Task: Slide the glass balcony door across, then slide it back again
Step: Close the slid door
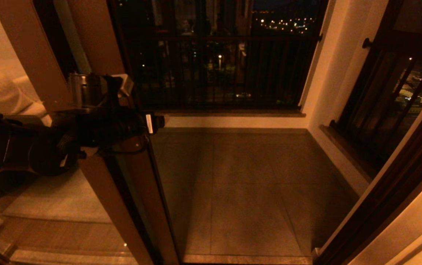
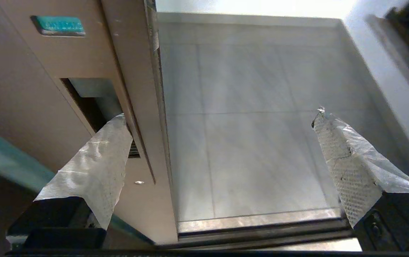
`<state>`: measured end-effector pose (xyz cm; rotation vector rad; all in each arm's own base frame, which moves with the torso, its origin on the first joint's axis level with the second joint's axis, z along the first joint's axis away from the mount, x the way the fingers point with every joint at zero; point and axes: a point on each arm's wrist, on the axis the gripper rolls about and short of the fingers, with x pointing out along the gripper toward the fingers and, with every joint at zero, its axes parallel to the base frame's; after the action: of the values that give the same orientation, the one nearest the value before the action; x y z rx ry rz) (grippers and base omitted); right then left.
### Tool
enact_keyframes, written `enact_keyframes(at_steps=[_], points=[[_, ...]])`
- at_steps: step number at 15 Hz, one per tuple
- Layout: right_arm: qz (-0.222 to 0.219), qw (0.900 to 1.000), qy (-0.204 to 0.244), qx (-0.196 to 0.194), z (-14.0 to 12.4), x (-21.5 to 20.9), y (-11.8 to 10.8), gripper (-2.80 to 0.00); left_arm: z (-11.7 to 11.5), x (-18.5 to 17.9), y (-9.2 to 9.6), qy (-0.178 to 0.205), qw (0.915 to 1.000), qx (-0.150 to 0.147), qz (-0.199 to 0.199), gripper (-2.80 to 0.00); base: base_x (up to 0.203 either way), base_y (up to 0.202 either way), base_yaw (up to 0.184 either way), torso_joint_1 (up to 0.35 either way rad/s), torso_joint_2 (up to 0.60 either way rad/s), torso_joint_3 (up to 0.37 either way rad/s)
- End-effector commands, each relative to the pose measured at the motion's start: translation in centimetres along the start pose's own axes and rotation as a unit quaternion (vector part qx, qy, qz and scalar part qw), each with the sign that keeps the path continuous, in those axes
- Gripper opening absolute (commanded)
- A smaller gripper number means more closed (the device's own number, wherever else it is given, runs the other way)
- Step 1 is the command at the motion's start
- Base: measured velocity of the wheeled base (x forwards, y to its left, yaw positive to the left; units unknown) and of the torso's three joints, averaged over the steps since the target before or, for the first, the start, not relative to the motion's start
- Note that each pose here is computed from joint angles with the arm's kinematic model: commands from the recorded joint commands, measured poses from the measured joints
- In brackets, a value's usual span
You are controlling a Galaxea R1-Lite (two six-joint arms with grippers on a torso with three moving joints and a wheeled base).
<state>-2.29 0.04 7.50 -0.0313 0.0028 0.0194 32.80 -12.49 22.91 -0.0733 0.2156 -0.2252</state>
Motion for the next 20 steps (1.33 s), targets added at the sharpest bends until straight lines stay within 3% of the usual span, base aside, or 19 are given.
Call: enact_keyframes(at_steps=[1, 6, 12, 16, 20], points=[[0.0, 1.0, 0.0, 0.0, 0.0, 0.0, 0.0, -2.8, 0.0, 0.1, -0.1, -0.002, 1.0, 0.0, 0.003, 0.0, 0.0, 0.0, 0.0, 0.0, 0.0, 0.0], [0.0, 1.0, 0.0, 0.0, 0.0, 0.0, 0.0, -2.8, 0.0, 1.1, -1.6, -0.006, 1.0, 0.004, -0.001, 0.0, 0.0, 0.0, 0.0, 0.0, 0.0, 0.0], [0.0, 1.0, 0.0, 0.0, 0.0, 0.0, 0.0, -2.8, -1.3, 1.3, -4.4, 0.011, 0.9993, 0.014, -0.034, 0.0, 0.0, 0.0, 0.0, 0.0, 0.0, 0.0], [0.0, 1.0, 0.0, 0.0, 0.0, 0.0, 0.0, -2.8, -2.1, 1.2, -6.0, 0.018, 0.9991, 0.022, -0.034, 0.0, 0.0, 0.0, 0.0, 0.0, 0.0, 0.0], [0.0, 1.0, 0.0, 0.0, 0.0, 0.0, 0.0, -2.8, -1.9, 1.1, -6.3, 0.012, 0.9996, 0.022, -0.014, 0.0, 0.0, 0.0, 0.0, 0.0, 0.0, 0.0]])
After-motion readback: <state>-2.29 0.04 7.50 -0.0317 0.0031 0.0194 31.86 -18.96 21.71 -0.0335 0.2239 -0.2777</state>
